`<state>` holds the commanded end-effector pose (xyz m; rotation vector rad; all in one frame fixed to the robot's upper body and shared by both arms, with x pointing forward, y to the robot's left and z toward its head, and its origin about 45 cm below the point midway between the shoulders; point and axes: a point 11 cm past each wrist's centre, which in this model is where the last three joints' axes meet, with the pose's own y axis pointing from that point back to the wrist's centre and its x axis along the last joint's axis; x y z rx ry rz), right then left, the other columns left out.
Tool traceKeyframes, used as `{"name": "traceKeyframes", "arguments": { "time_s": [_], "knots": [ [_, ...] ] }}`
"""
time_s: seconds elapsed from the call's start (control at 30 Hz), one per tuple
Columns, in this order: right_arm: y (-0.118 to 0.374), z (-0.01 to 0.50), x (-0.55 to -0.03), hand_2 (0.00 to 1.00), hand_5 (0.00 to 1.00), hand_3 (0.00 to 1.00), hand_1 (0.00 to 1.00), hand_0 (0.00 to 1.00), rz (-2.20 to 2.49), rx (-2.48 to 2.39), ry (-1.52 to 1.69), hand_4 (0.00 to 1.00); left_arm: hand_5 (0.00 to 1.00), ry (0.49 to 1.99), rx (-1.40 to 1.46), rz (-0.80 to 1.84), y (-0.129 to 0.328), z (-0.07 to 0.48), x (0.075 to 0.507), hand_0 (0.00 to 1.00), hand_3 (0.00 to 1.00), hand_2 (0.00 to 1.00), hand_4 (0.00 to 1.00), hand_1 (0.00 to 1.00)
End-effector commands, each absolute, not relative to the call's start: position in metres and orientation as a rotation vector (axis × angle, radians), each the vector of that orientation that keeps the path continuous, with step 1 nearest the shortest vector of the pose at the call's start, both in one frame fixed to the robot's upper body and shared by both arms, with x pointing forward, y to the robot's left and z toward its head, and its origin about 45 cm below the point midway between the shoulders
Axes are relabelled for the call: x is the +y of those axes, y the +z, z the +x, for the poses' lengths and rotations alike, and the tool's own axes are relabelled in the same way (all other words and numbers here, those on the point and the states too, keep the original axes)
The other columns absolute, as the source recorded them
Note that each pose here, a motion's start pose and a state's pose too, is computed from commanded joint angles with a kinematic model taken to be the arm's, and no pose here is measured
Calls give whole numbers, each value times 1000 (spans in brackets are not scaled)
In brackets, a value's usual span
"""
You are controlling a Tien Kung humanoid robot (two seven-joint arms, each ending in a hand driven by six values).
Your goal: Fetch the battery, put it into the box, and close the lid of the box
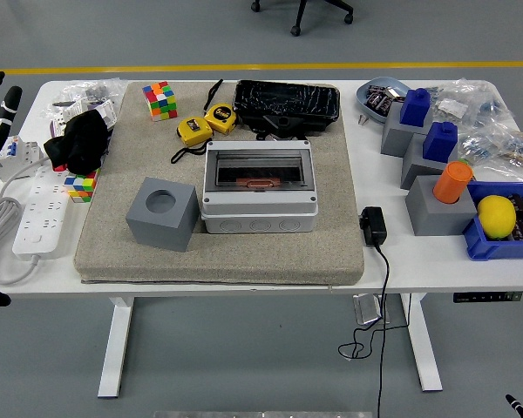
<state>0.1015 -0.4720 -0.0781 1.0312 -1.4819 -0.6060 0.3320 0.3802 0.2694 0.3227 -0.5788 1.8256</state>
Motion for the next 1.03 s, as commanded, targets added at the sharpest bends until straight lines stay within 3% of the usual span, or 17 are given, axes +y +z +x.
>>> {"name": "traceKeyframes", "arguments": {
  "time_s": [1.03],
  "knots": [
    [-77,102,-474,786,998,813,810,844,1032,-1478,-601,998,998,1823,-541,296,266,333,380,927,821,863,998,924]
  ]
}}
